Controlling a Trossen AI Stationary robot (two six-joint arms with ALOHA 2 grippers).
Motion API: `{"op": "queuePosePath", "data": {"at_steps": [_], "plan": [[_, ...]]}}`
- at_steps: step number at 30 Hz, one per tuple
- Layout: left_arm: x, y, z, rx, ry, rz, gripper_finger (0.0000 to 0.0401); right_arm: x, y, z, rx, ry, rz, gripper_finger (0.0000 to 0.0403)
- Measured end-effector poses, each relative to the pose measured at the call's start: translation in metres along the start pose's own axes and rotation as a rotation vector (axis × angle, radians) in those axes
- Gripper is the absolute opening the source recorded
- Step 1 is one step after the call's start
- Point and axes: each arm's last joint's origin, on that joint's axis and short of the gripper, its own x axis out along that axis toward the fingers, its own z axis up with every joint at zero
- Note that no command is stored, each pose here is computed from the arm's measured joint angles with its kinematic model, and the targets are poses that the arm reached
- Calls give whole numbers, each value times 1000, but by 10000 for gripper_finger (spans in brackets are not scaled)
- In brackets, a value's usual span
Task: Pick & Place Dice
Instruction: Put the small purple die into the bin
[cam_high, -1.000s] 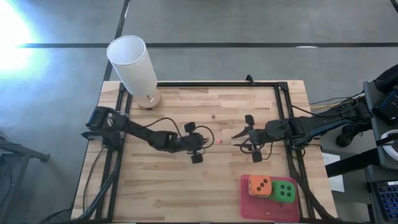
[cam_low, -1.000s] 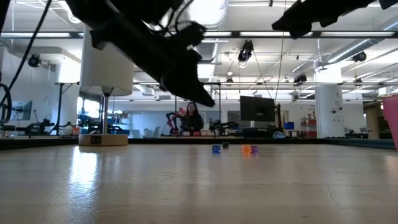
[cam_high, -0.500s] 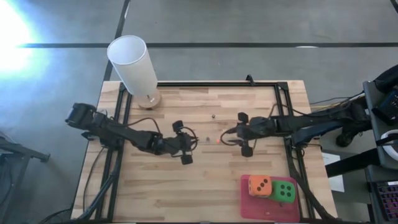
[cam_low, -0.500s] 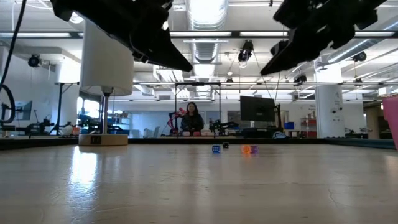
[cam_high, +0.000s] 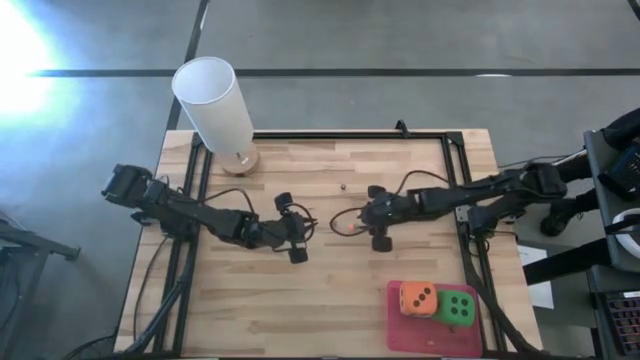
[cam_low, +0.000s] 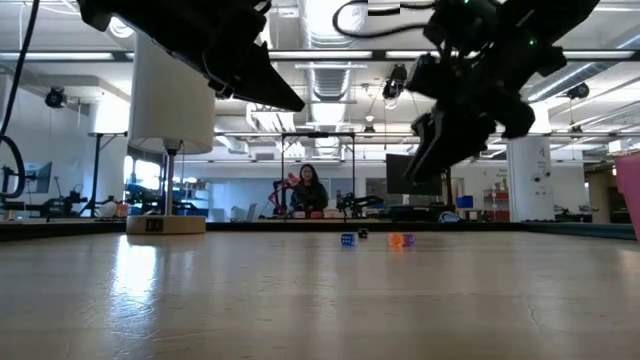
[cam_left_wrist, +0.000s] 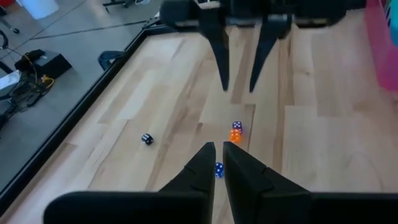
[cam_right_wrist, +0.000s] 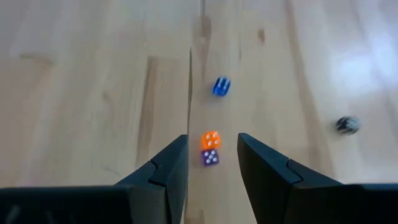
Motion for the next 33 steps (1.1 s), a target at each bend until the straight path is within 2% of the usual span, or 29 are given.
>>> {"op": "queuePosePath", "data": {"at_steps": [6,18,33], "plan": [[0,0,0,2,3,2,36,20,1,-9,19,71,1,124],[0,0,0,1,3,2,35,53,-10,-18,62,115,44,126],[0,0,0,0,2,2,35,60,-14,-25,69,151,29,111]]}}
